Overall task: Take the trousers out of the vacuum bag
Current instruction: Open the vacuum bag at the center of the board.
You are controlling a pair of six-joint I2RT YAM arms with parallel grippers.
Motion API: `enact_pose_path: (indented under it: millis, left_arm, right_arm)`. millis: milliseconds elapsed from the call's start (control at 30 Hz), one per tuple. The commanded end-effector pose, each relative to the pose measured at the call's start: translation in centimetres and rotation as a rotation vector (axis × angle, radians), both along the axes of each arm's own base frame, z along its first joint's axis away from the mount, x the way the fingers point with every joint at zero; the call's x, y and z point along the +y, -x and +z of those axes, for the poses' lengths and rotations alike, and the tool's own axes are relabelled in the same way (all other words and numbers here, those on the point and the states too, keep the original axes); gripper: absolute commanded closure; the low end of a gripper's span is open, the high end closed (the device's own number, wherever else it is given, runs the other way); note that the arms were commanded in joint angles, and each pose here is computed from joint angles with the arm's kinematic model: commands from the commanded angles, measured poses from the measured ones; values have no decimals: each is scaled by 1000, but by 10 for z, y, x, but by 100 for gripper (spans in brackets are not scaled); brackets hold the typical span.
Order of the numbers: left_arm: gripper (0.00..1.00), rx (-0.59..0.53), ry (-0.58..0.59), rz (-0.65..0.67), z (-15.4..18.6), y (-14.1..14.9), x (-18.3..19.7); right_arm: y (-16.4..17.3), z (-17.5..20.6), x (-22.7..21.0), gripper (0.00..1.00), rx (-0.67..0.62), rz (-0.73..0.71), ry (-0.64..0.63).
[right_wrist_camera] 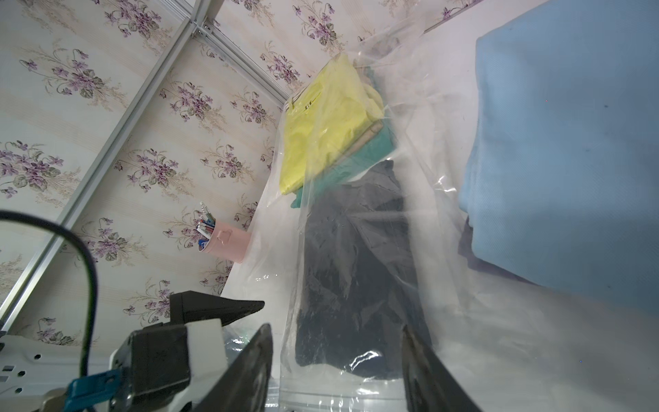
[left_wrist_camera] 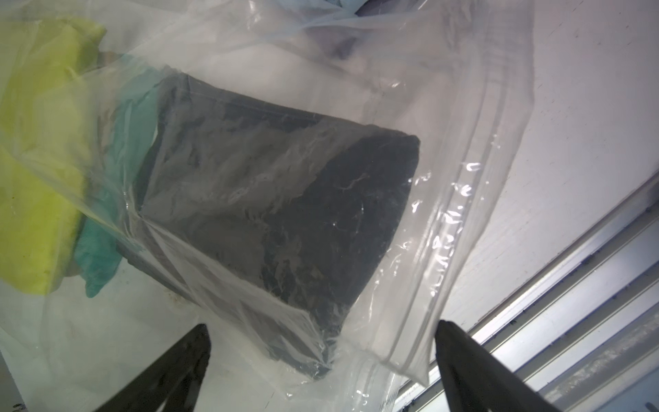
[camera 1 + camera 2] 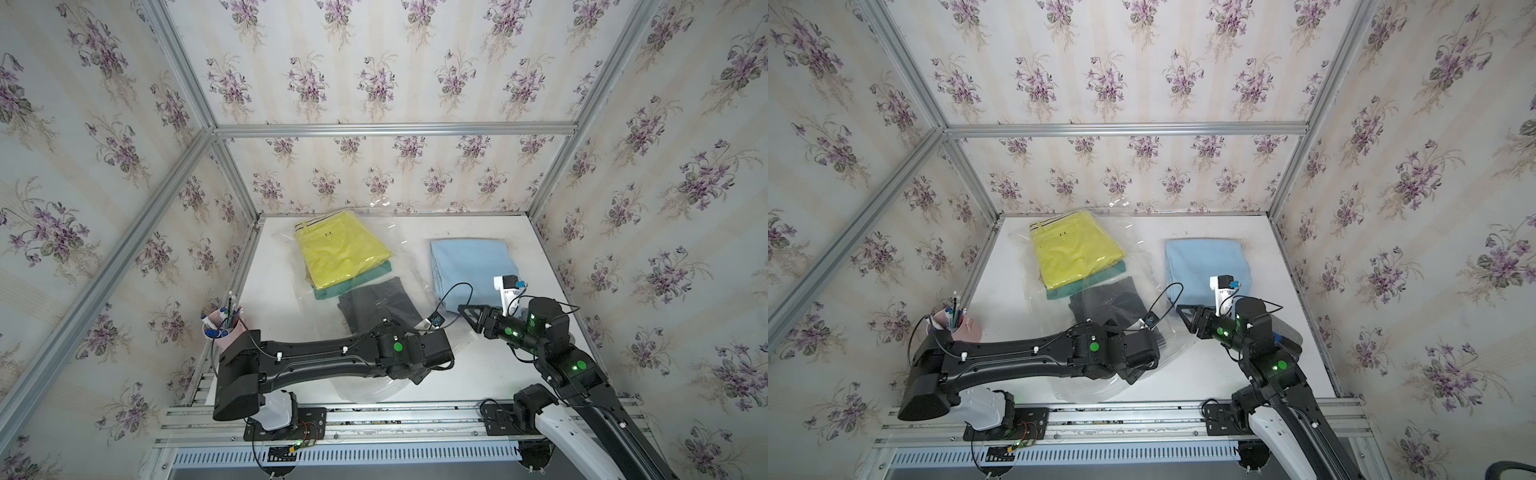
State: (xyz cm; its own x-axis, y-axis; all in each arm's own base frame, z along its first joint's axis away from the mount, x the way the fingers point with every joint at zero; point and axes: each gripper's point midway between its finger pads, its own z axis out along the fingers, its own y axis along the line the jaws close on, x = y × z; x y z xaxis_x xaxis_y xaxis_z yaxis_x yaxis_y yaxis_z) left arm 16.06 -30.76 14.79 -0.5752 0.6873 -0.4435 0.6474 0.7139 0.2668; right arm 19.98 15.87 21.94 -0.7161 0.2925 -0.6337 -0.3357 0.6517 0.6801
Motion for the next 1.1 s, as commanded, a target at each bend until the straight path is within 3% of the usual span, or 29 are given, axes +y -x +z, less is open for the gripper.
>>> enact_pose_path:
  millis: [0,200,433,633,867,1067]
  left_arm:
    - [0,15,-11,-23,-2,6,-2]
    - [0,58,23,-54,-3,18,-2]
    - [1,-23,9,87,-6,4,16]
    - [33,-32,55,136,-9,-7,10]
    - [73,-11,152,184,-2,-34,0]
    - [84,26,234,240,-4,-60,-1]
  right_arm:
    - [8,-9,-2,42,25,11,24]
    - [21,-11,-4,41,22,34,18]
    - [40,-9,3,41,28,112,-29]
    - [64,-4,15,38,30,259,-56]
    - [65,-19,24,37,70,289,-109]
    - [59,-39,31,37,110,264,-107]
